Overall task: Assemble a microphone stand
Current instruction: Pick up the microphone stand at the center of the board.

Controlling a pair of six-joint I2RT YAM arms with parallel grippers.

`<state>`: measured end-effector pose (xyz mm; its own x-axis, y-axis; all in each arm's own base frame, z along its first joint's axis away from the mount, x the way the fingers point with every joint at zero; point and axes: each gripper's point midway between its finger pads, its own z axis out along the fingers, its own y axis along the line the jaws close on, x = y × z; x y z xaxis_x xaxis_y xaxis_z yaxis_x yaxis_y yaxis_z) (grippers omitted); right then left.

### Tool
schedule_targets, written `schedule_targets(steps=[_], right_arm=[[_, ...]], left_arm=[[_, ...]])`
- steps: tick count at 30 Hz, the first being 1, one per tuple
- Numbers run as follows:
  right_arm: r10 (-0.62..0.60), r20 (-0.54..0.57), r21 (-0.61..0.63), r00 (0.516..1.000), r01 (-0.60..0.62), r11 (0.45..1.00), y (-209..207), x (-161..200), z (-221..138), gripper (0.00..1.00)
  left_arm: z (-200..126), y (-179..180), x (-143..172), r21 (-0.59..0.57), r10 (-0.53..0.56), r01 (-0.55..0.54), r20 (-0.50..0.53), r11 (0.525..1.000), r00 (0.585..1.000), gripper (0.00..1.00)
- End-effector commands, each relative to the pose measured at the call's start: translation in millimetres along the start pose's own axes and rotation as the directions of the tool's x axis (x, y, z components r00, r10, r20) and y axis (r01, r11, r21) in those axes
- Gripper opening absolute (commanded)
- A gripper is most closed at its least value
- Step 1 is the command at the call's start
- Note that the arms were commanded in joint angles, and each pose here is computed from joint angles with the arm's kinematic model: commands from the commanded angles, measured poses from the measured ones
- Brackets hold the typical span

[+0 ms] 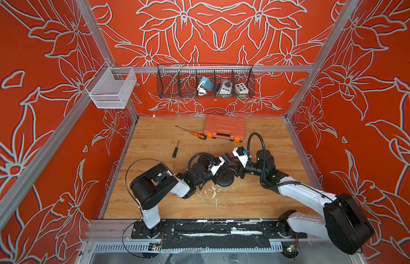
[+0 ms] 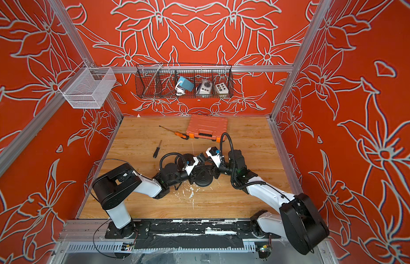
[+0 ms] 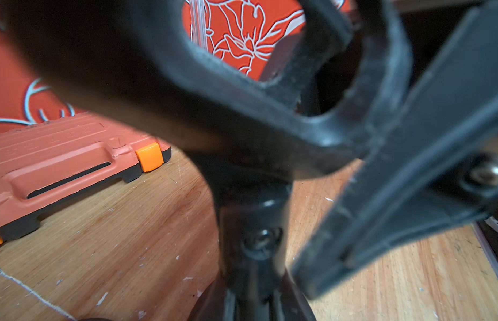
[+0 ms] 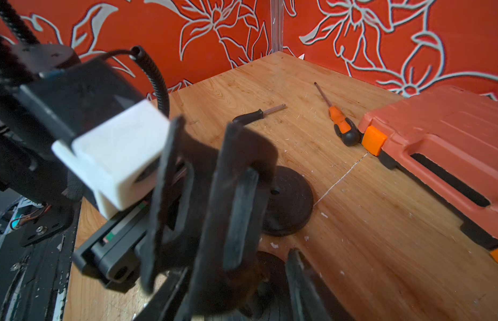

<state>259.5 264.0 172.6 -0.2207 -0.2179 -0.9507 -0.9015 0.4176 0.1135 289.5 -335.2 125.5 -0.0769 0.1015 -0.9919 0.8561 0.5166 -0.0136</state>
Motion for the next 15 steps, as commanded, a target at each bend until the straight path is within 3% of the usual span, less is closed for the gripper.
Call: schedule_targets(steps=[1,10,13,15], right_arm=[[-0.031,0.068,-0.034,0.997,0.033,0.999,1,-23,4,0.53],[-0.022,0.055,-0.058,0.998,0.025,0.998,2,-9,13,0.43],[-0.026,0.069,-0.048,0.997,0.030,0.998,1,-10,13,0.32],[-0.034,0.074,-0.039,0.997,0.037,0.999,1,-11,13,0.22]], left_arm=[[-4,-5,36,0.011,-0.015,0.016,-0.109,1.000,0.994,0.05],[0,-6,35,0.025,-0.020,0.023,-0.122,0.999,0.992,0.06],[1,-7,35,0.028,-0.020,0.023,-0.122,0.999,0.992,0.07],[1,-6,34,0.022,-0.023,0.026,-0.121,0.999,0.992,0.14]])
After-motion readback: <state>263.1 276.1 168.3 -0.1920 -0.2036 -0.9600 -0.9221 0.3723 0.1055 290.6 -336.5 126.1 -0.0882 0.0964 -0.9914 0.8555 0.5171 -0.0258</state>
